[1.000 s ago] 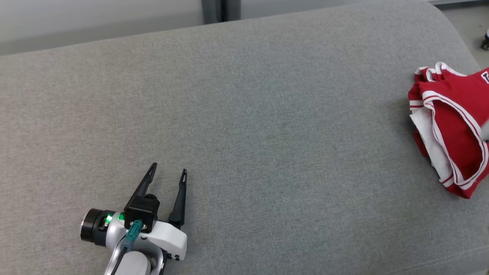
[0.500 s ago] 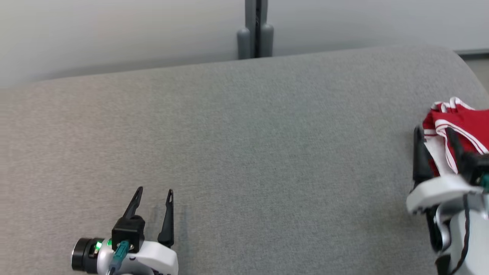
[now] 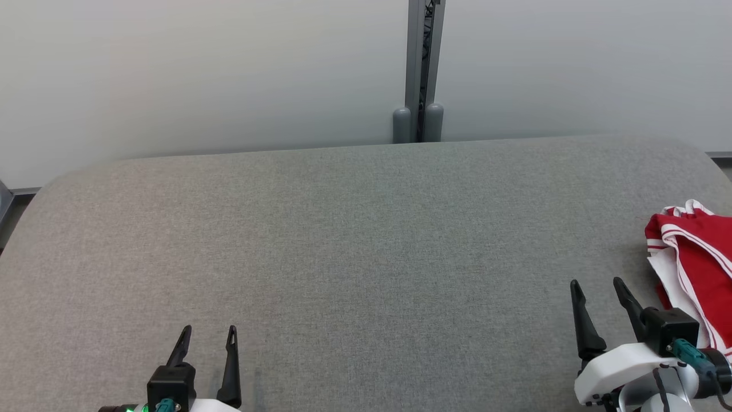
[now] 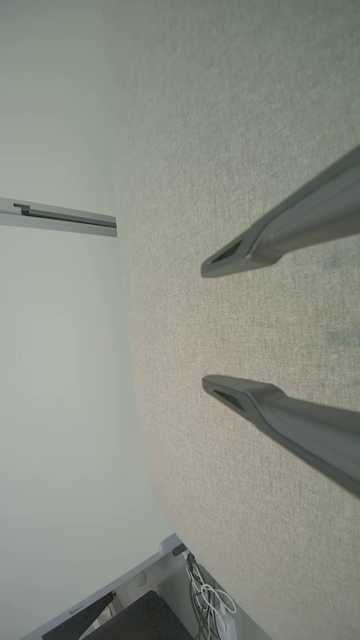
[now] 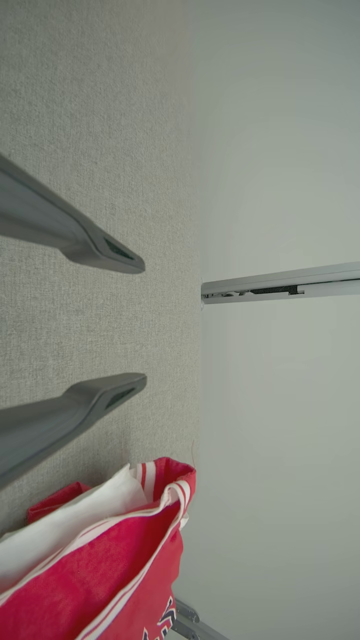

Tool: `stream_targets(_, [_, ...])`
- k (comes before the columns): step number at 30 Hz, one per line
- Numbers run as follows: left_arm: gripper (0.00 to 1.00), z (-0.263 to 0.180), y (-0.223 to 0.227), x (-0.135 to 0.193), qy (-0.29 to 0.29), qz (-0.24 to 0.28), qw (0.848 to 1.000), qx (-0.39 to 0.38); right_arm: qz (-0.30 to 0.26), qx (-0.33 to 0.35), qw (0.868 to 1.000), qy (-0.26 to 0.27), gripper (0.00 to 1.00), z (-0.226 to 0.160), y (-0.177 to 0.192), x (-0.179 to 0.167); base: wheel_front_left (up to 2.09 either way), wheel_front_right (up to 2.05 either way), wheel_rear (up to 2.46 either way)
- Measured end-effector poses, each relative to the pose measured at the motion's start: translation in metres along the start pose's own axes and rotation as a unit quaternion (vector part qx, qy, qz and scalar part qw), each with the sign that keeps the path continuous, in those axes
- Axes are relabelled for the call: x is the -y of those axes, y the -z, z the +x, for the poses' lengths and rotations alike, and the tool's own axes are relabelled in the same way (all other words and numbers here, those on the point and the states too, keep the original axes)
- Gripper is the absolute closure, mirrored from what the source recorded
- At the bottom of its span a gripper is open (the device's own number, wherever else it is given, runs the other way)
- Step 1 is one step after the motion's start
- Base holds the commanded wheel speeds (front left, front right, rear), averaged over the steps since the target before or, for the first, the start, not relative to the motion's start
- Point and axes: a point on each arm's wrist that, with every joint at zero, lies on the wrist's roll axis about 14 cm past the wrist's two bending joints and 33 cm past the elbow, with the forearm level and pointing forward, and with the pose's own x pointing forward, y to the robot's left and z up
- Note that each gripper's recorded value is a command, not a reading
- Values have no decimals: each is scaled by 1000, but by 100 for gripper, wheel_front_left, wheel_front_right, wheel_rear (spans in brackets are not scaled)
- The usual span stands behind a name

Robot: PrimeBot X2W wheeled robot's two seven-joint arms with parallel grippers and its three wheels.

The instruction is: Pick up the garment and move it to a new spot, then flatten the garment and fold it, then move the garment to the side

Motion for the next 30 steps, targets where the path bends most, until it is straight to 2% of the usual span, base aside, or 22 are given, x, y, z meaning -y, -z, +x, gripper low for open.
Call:
stream_targets(9, [0,-8,-2,-8,-13,-9,1000,5,5,8,1000,-11,0,-8,-4,-9,0,0,0])
stream_targets(30, [0,-2,8,-7,-16,-25,999,-13,8,-34,999,-7,0,-11,24,-6,0,0,0])
